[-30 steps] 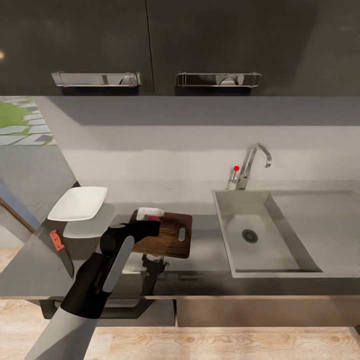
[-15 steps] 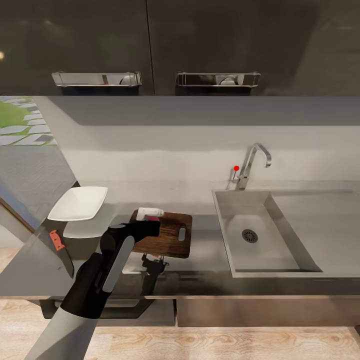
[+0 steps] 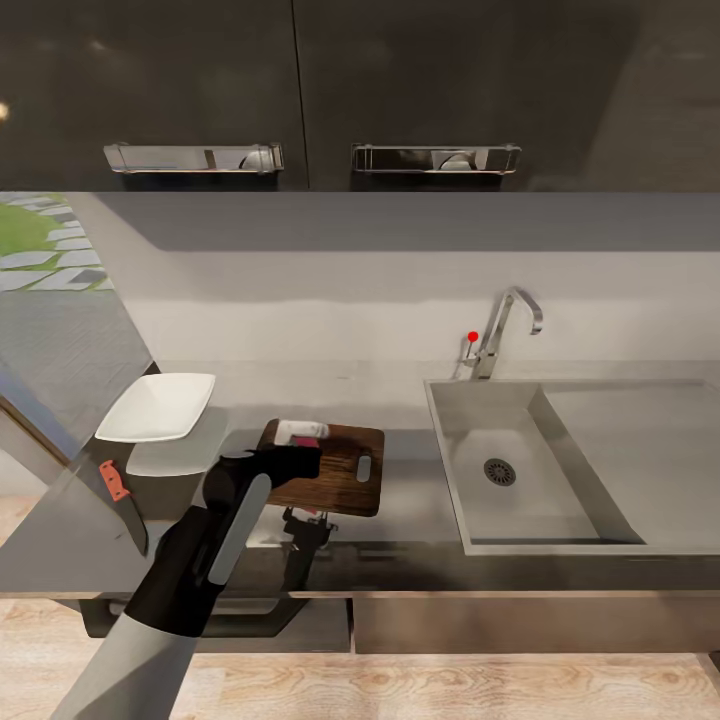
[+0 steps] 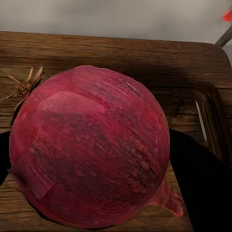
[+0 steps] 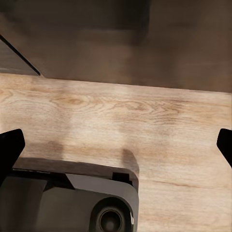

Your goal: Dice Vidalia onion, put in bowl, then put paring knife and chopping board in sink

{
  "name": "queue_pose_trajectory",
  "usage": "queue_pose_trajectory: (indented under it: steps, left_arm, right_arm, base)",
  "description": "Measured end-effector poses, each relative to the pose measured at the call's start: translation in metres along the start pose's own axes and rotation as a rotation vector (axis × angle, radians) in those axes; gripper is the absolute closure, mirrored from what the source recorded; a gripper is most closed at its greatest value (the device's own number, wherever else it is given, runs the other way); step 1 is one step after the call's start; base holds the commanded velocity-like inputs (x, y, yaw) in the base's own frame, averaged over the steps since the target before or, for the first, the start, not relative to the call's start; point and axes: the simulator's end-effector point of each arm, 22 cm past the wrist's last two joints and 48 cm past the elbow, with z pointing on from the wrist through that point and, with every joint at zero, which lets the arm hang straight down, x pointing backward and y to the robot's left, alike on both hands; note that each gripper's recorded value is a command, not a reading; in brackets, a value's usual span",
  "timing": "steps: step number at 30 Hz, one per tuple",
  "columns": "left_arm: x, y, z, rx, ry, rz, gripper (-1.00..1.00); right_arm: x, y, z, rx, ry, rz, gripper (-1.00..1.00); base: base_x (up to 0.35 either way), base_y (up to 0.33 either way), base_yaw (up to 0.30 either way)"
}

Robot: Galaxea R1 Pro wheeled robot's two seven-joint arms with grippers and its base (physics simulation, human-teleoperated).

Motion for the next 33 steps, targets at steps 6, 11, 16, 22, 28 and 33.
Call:
queue_pose_trajectory:
  steps: [6,11,16,22,28,33]
  left_arm:
    - [-0.007,-0.008,-0.004,0.014,-0.015,-0.015,1.0]
    - [-0.006,-0.015,-0.007,0.025,0.007,-0.012,1.0]
    - [-0.002,-0.011,-0.008,0.02,0.031,-0.023,1.0]
    - [0.0,-0.007,-0.006,0.014,0.039,-0.034,1.0]
    - [0.0,0.004,-0.006,0.0,0.042,-0.058,1.0]
    - [0.001,0.006,-0.006,-0.004,0.042,-0.059,1.0]
  right_arm:
    - [0.0,0.0,0.0,0.0,0.0,0.0,-1.0]
    - [0.0,0.0,0.0,0.0,0.0,0.0,-1.0]
    - [0.0,0.0,0.0,-0.001,0.0,0.0,-1.0]
    - [0.0,0.0,0.0,-0.001,0.0,0.0,-1.0]
    - [0.0,0.0,0.0,-0.001,0.0,0.0,-1.0]
    - [0.0,0.0,0.0,-0.001,0.0,0.0,-1.0]
  base:
    - [0.0,0.0,0.0]
    - [0.0,0.0,0.0]
    - [0.0,0.0,0.0]
    - [0.0,0.0,0.0]
    - [0.0,0.0,0.0]
    - [0.0,0.0,0.0]
